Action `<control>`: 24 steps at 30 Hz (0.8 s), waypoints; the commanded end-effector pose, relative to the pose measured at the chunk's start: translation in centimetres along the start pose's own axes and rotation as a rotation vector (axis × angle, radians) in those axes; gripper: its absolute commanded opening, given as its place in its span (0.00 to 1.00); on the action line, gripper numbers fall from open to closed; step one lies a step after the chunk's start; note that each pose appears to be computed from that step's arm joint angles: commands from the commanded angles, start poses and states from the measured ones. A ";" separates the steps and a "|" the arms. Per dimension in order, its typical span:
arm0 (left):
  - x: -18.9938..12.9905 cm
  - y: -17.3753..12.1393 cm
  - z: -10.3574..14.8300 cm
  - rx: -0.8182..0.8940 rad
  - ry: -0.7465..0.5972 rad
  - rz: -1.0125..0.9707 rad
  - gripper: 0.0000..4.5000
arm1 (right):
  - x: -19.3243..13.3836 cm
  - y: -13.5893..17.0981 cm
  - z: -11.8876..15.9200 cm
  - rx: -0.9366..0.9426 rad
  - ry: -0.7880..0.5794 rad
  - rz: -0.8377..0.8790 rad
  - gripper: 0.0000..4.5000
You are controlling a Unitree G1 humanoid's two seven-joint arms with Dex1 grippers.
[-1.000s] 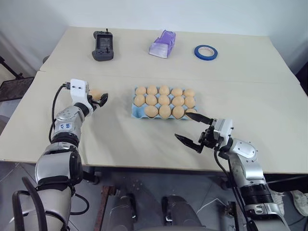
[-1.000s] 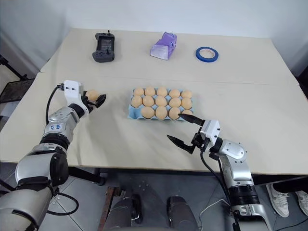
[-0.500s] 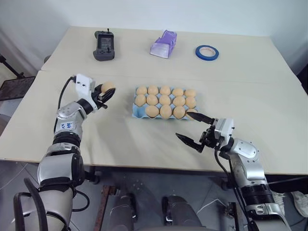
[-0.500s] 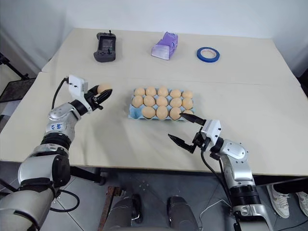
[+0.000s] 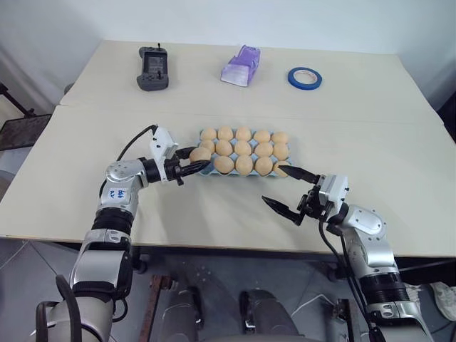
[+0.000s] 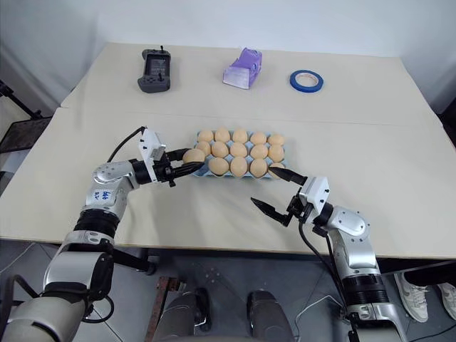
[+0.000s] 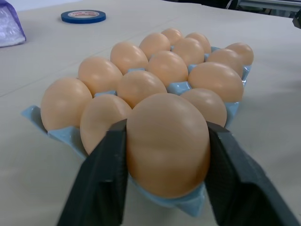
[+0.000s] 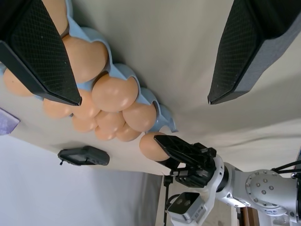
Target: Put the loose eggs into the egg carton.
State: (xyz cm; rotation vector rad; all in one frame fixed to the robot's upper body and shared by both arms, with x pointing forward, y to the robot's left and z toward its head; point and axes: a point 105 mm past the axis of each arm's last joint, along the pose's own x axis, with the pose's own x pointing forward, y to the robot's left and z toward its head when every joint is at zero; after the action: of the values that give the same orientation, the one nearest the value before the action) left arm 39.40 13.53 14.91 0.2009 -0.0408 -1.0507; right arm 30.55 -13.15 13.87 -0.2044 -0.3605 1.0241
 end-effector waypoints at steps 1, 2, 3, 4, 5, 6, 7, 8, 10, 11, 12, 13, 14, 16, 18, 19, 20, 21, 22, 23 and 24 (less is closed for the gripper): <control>-0.5 0.3 0.9 0.050 -0.018 0.017 0.82 | -0.1 -0.3 1.3 -0.042 -0.030 -0.012 1.00; -0.7 0.5 1.1 0.055 -0.025 0.029 0.89 | -0.2 -0.4 1.3 -0.042 -0.031 -0.013 1.00; -1.1 0.6 1.3 0.058 -0.031 0.033 0.95 | -0.2 -0.4 1.3 -0.042 -0.030 -0.013 1.00; -1.5 0.6 1.4 0.065 -0.033 0.036 0.95 | -0.2 -0.4 1.3 -0.042 -0.028 -0.013 1.00; -1.9 0.6 1.4 0.070 -0.032 0.036 0.95 | -0.3 -0.4 1.3 -0.043 -0.027 -0.013 1.00; -2.4 0.6 1.4 0.076 -0.028 0.035 0.95 | -0.4 -0.4 1.3 -0.044 -0.024 -0.013 1.00; -3.1 0.5 1.4 0.084 -0.022 0.036 0.95 | -0.5 -0.5 1.3 -0.045 -0.020 -0.014 1.00; -4.0 0.4 1.4 0.089 -0.019 0.033 0.95 | -0.7 -0.5 1.3 -0.047 -0.016 -0.015 1.00; -6.1 0.1 0.8 0.097 0.008 0.036 0.95 | -1.2 -0.7 1.3 -0.051 -0.002 -0.023 1.00; -7.0 -0.1 0.5 0.099 0.025 0.040 0.95 | -1.4 -0.8 1.3 -0.053 0.003 -0.027 1.00; -7.8 -0.2 0.4 0.102 0.036 0.046 0.95 | -1.6 -0.8 1.3 -0.053 0.008 -0.030 1.00; -8.7 -0.3 0.1 0.100 0.051 0.060 0.95 | -1.8 -0.9 1.2 -0.054 0.015 -0.034 1.00; -9.8 -0.5 -0.2 0.101 0.072 0.082 0.95 | -2.1 -1.0 1.1 -0.053 0.024 -0.039 1.00; -11.6 -1.0 -0.8 0.098 0.106 0.111 0.95 | -2.7 -1.2 0.9 -0.052 0.041 -0.049 1.00; -12.7 -1.6 -1.2 0.095 0.123 0.125 0.95 | -3.1 -1.2 0.8 -0.049 0.057 -0.052 1.00; -13.0 -1.7 -1.4 0.087 0.130 0.142 0.95 | -3.3 -1.3 0.7 -0.048 0.064 -0.053 1.00; -13.3 -1.8 -1.5 0.079 0.133 0.162 0.95 | -3.5 -1.3 0.5 -0.045 0.073 -0.054 1.00; -13.5 -2.0 -1.7 0.071 0.135 0.181 0.95 | -3.7 -1.5 0.4 -0.042 0.083 -0.056 1.00; -13.7 -2.2 -1.8 0.065 0.137 0.194 0.95 | -3.8 -1.5 0.3 -0.040 0.089 -0.058 1.00; -13.8 -2.4 -1.8 0.063 0.130 0.211 0.95 | -4.0 -1.7 0.3 -0.039 0.092 -0.060 1.00; -13.8 -2.6 -1.8 0.055 0.127 0.219 0.95 | -4.0 -1.9 0.3 -0.039 0.094 -0.061 1.00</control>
State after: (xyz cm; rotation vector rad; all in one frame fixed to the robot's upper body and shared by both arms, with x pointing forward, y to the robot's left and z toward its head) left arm 30.67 24.47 11.88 0.3020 0.0879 -0.8405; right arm 30.01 -16.80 13.20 -0.2666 -0.2802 0.9605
